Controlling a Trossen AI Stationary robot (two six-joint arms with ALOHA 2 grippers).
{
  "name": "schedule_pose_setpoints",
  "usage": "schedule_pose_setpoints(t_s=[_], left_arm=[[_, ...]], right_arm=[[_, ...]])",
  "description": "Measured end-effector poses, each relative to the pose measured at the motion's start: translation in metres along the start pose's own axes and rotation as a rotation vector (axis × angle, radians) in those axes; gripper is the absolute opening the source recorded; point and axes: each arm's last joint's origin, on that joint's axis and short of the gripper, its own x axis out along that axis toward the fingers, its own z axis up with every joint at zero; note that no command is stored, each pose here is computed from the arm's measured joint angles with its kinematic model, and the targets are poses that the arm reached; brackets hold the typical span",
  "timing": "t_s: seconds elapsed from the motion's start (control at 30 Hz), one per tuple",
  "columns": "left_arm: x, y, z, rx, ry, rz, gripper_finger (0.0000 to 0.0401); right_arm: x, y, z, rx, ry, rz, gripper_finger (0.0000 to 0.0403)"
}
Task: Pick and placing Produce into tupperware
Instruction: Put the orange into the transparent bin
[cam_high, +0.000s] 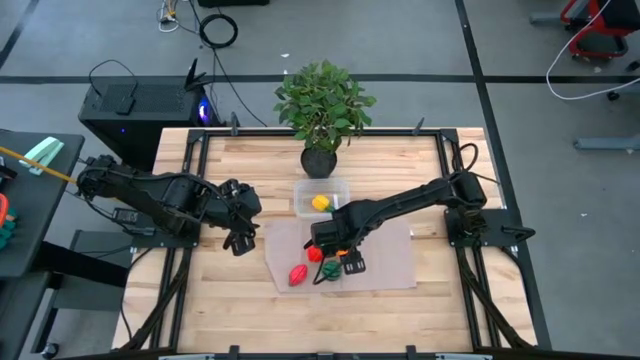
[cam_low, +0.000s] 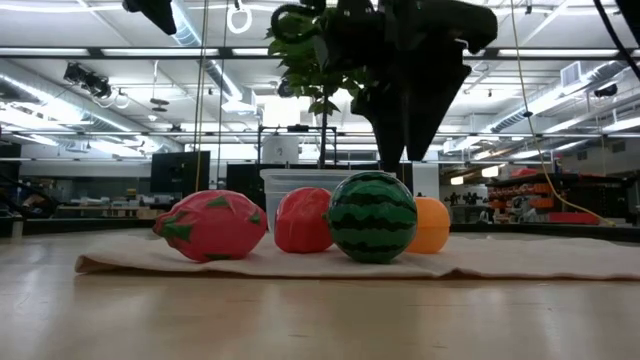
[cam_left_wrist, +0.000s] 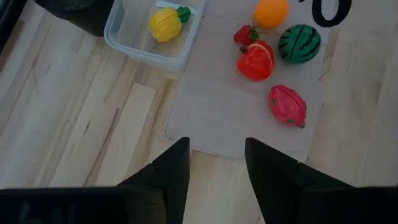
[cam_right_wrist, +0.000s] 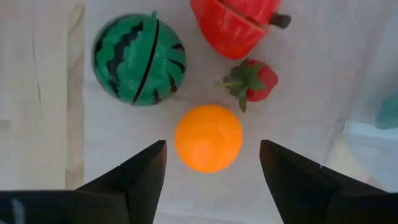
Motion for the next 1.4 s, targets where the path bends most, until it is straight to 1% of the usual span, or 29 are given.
schedule_pose_setpoints(t_s=[0.23,0.4,0.6,0.7,0.9,1.0,1.17,1.4], left_arm=[[0.0,-0.001,0.002,0.017,-0.021,-0.002,0.0162],[-0.003,-0.012,0.005,0.109,-0.097,-0.061,0.0162],[-0.009,-0.024,0.004,0.171,-0.193,-0.058,0.0159],[-0.013,-0.031,0.002,0.199,-0.23,-0.079,0.0154],[-0.018,-0.041,-0.002,0.22,-0.267,-0.11,0.0142],[-0.019,-0.043,-0.004,0.205,-0.268,-0.114,0.0137],[-0.019,-0.044,-0.004,0.197,-0.268,-0.117,0.0136],[-0.019,-0.044,-0.004,0.182,-0.269,-0.116,0.0141]], right_arm=[[0.016,-0.003,-0.002,0.018,0.021,-0.001,0.026],[0.02,-0.004,-0.002,0.035,0.016,-0.008,0.0256],[0.022,-0.01,-0.003,0.062,0.001,-0.015,0.0256],[0.022,-0.013,-0.003,0.083,-0.005,-0.018,0.0255],[0.022,-0.016,-0.002,0.071,-0.007,-0.021,0.0254],[0.022,-0.016,-0.003,0.043,0.0,-0.013,0.0258],[0.023,-0.014,-0.003,0.038,0.007,0.012,0.0275],[0.023,-0.007,-0.004,0.051,0.011,0.014,0.0303]])
